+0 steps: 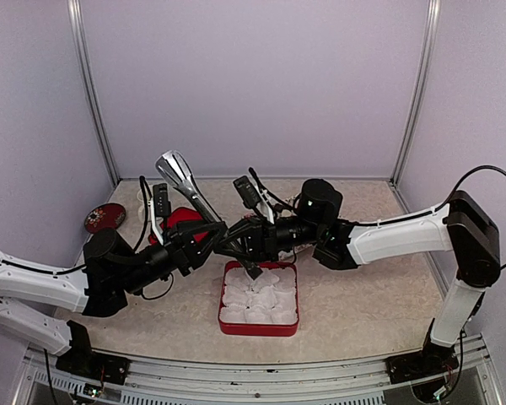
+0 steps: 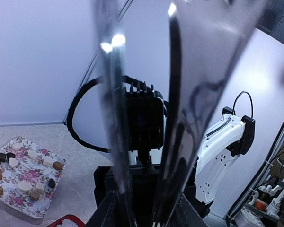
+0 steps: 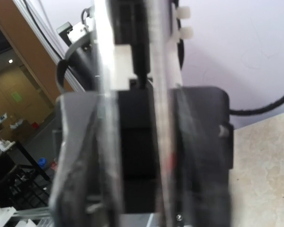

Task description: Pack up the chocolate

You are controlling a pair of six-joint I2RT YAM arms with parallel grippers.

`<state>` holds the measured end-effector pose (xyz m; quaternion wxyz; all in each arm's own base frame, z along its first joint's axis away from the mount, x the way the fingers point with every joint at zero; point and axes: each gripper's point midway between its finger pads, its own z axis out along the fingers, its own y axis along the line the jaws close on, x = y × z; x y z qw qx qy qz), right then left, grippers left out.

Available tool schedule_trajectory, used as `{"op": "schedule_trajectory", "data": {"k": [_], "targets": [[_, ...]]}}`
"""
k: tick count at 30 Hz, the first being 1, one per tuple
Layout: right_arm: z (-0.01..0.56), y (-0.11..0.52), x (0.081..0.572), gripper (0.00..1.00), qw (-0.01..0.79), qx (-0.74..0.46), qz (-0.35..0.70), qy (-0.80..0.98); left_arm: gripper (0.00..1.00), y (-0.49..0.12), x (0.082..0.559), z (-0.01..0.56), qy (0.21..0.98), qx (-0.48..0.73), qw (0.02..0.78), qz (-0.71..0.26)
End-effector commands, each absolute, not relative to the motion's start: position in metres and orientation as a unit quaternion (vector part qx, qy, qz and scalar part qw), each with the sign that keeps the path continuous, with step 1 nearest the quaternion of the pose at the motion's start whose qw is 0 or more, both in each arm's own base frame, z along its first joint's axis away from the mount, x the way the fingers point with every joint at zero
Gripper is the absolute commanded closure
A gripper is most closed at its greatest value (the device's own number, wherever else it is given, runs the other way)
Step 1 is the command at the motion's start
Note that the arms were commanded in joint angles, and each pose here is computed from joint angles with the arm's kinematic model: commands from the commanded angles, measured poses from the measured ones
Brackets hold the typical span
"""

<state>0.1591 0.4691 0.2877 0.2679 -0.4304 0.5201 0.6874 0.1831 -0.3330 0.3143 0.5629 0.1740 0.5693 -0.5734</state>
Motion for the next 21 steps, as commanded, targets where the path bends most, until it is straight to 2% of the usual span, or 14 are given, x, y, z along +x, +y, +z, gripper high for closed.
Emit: {"op": "schedule_trajectory", "data": {"k": [1,4,7,10,21], "targets": [[0.294,0.46,0.168,0.8,0.287,-0.423,0.682,0.523,0.49,-0.327,0.179,0.318,0.559,0.172,0.575,-0.572],[0.29,0.451,0.177,0.82,0.29,-0.417,0.666,0.547,0.21,-0.326,0.18,0.313,0.573,0.174,0.57,-0.563],[0.277,0.438,0.196,0.81,0.296,-0.406,0.627,0.595,0.07,-0.322,0.182,0.307,0.59,0.173,0.565,-0.55],[0.258,0.419,0.221,0.8,0.322,-0.399,0.548,0.661,0.02,-0.311,0.188,0.298,0.614,0.16,0.567,-0.526],[0.202,0.321,0.282,0.69,0.34,-0.366,0.271,0.822,0.01,-0.257,0.219,0.286,0.647,0.104,0.581,-0.482]]}}
